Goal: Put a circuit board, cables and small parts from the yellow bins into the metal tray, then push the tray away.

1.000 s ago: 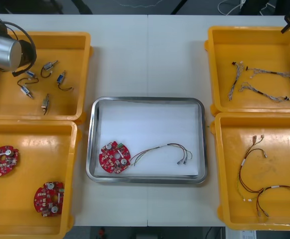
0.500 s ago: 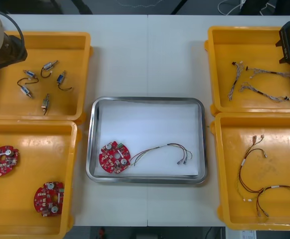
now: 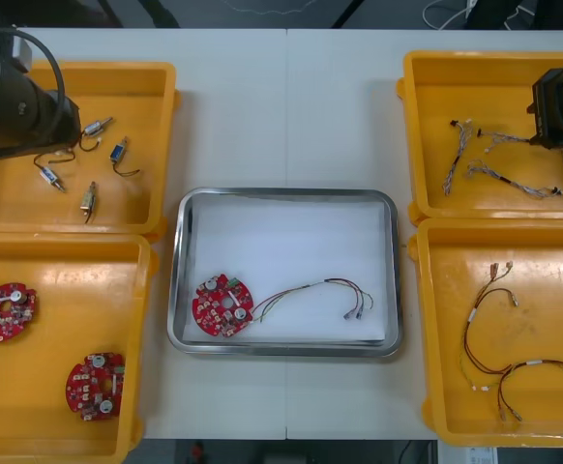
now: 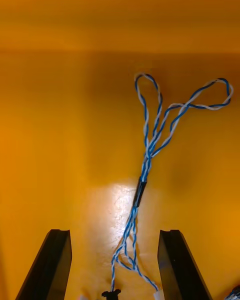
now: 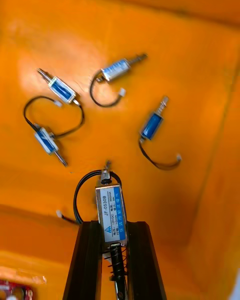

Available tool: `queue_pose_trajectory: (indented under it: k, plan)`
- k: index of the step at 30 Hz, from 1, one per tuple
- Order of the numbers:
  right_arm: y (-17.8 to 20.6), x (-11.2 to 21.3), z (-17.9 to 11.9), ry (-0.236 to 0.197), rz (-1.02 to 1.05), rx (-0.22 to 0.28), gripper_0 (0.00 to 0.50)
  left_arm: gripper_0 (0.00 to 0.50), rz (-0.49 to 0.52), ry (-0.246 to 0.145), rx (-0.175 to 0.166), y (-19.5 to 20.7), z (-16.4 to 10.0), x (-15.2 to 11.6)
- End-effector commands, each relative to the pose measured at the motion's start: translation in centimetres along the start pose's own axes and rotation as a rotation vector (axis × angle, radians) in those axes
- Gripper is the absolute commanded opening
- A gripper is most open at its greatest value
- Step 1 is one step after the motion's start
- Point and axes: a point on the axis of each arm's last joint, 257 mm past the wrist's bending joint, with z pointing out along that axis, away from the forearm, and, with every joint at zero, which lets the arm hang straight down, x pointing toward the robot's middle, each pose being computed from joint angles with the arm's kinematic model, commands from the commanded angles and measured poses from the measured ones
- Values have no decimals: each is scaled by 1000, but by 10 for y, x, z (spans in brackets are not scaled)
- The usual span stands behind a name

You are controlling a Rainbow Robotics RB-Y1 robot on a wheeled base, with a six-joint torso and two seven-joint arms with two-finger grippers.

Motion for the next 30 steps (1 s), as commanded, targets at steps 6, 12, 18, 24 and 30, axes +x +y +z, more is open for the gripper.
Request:
queue_pose_trajectory:
  k: [6, 12, 18, 24, 30]
  plan:
    - [20, 32, 1, 41, 85, -49, 500, 0, 230, 23, 79, -63, -32, 45]
    - [3, 30, 16, 41, 108, -37, 500, 0, 313, 50, 141, -105, -34, 73]
    - [-5, 24, 23, 30, 124, -35, 500, 0, 393, 84, 183, -144, -35, 99]
    - [-18, 15, 32, 10, 127, -29, 500, 0, 428, 100, 235, -179, -25, 119]
    - [-33, 19, 48, 9, 133, -30, 500, 0, 446, 106, 246, -198, -5, 133]
